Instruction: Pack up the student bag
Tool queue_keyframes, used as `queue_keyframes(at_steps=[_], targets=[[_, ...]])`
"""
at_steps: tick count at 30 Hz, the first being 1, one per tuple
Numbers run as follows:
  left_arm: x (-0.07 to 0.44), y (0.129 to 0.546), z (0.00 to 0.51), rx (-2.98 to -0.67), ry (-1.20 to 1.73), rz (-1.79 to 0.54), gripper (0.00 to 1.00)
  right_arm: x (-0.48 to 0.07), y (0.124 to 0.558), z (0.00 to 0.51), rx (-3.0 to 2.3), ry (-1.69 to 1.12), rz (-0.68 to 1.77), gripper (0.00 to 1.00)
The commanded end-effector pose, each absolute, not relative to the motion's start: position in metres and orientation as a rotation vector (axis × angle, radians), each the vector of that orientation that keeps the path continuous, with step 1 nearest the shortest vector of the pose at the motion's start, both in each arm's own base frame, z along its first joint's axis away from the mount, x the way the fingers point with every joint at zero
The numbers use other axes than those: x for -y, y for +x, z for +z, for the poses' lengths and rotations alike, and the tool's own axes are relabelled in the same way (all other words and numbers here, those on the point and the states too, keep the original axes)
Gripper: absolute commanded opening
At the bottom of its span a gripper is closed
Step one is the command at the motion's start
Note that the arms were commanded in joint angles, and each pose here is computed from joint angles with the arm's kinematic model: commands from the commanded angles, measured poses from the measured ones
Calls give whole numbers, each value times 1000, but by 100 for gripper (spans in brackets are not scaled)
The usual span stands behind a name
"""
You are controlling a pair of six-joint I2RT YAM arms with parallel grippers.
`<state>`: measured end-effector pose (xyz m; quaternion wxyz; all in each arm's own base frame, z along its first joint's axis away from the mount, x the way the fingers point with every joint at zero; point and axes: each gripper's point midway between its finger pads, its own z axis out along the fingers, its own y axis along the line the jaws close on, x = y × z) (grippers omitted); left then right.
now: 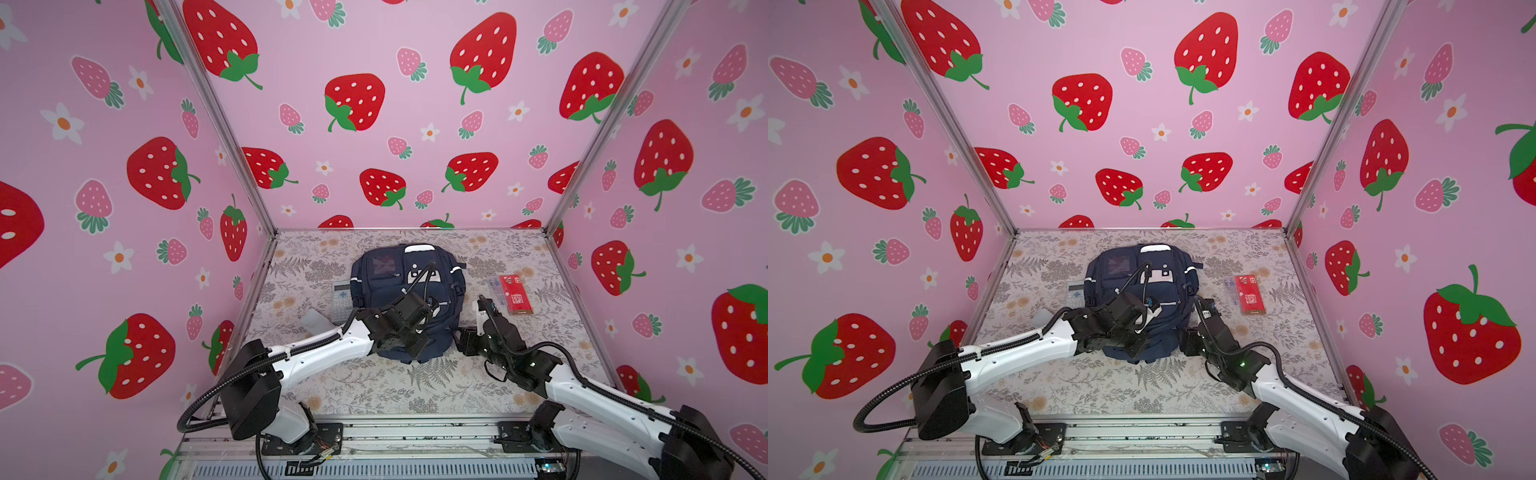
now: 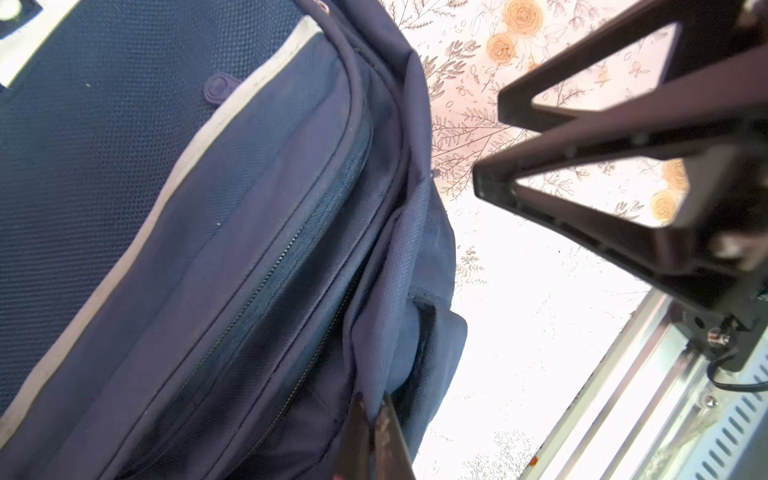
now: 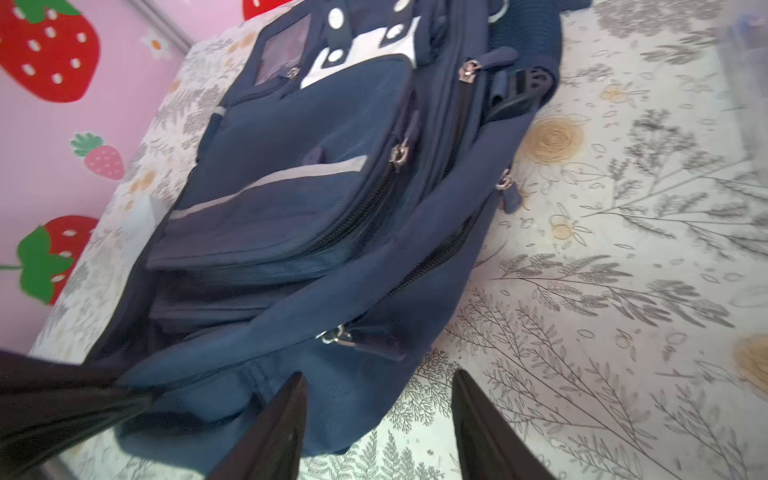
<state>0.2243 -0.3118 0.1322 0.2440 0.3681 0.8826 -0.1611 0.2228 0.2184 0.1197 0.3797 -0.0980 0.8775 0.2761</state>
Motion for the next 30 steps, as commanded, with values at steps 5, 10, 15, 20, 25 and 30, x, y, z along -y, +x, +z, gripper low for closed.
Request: queue_keyframes(at_steps=[5,10,15,20,25,30], targets=[[319,225,171,-2318,986,-553,0,-240,207,111,-2198,-596,822,52],[318,225,169,-2331,987,-562,0,-234,230,104,-2220,-577,659,42],[318,224,166,-2342,991,-565,0,-236,242,107,-2201,-574,609,48],[319,225,163,-2350,989,-567,0,-246,244,106,-2197,-625,628,41],[319,227,161,-2356,987,-566,0,-249,244,101,-2207,-644,629,21],[316,231,159,-2364,967,-545,0,-239,240,102,-2218,-597,610,10]])
